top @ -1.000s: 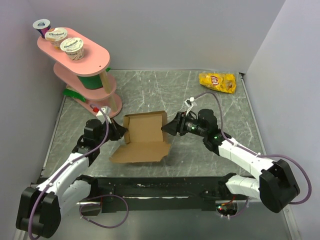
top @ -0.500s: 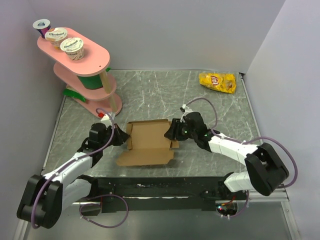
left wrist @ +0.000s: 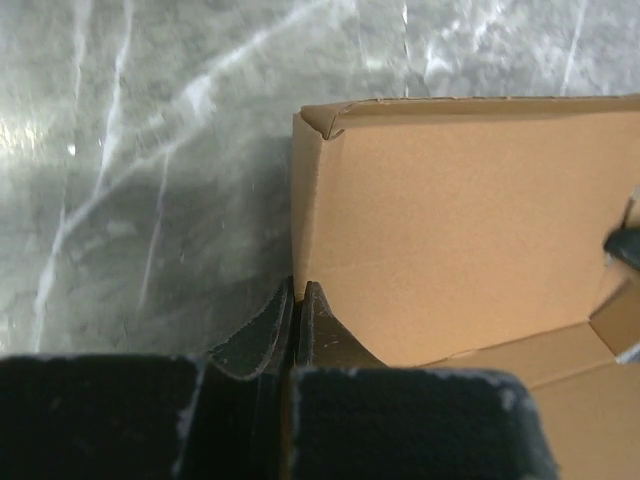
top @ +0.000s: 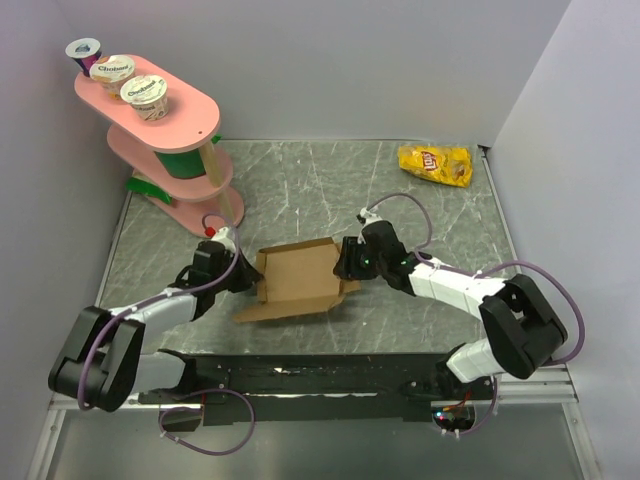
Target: Fold the paper box
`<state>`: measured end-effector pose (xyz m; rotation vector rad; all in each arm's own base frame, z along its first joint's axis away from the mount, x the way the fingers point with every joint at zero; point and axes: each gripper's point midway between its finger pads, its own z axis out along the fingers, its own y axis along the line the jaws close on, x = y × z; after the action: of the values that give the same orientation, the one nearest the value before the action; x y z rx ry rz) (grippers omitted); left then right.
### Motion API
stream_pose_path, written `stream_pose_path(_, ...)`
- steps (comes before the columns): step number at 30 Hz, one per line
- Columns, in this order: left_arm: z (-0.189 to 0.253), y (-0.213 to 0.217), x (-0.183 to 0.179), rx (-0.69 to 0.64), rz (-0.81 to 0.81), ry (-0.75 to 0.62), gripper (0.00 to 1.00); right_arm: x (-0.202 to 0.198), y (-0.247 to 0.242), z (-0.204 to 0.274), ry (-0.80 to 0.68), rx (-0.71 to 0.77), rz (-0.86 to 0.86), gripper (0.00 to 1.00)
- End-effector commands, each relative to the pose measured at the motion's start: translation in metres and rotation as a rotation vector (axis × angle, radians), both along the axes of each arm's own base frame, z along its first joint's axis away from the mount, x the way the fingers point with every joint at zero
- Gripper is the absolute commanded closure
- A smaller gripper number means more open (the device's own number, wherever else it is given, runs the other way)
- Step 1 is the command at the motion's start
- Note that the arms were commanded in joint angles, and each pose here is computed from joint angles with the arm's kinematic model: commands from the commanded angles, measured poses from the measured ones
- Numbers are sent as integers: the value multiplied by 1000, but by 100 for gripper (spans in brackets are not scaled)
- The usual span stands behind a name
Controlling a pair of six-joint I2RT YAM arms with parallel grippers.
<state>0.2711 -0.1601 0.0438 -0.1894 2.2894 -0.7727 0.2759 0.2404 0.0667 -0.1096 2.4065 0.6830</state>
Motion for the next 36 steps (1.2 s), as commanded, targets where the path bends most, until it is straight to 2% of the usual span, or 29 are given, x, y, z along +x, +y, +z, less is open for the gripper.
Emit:
stream_pose_path(1, 2, 4, 17, 41, 79, 8, 99, 7, -12, 19, -30, -29, -23, 43)
stream_pose_path(13, -2, 0, 16, 63, 66, 24, 99, 13, -37, 44, -79, -21, -69, 45)
stream_pose_path(17, -2, -2, 16, 69, 57, 23, 99, 12, -34, 40, -67, -8, -46, 58)
stream_pose_path(23, -2, -4, 15, 77, 52, 19, 99, 12, -29, 32, -55, -8, -21, 68)
stream_pose_path(25, -3, -4, 15, 79, 54, 23, 99, 16, -32, 25, -42, -50, -33, 76)
stream_pose_path(26, -4, -5, 15, 83, 50, 30, 99, 14, -36, 19, -18, -88, -27, 85)
stream_pose_path(28, -7, -6, 14, 92, 45, 43, 99, 21, -37, 14, -7, -143, -37, 97)
stream_pose_path(29, -8, -7, 14, 96, 43, 51, 99, 18, -38, 9, 10, -178, -28, 100)
stream_pose_path(36, -11, -12, 15, 92, 35, 66, 99, 28, -40, -9, 36, -367, -19, 100)
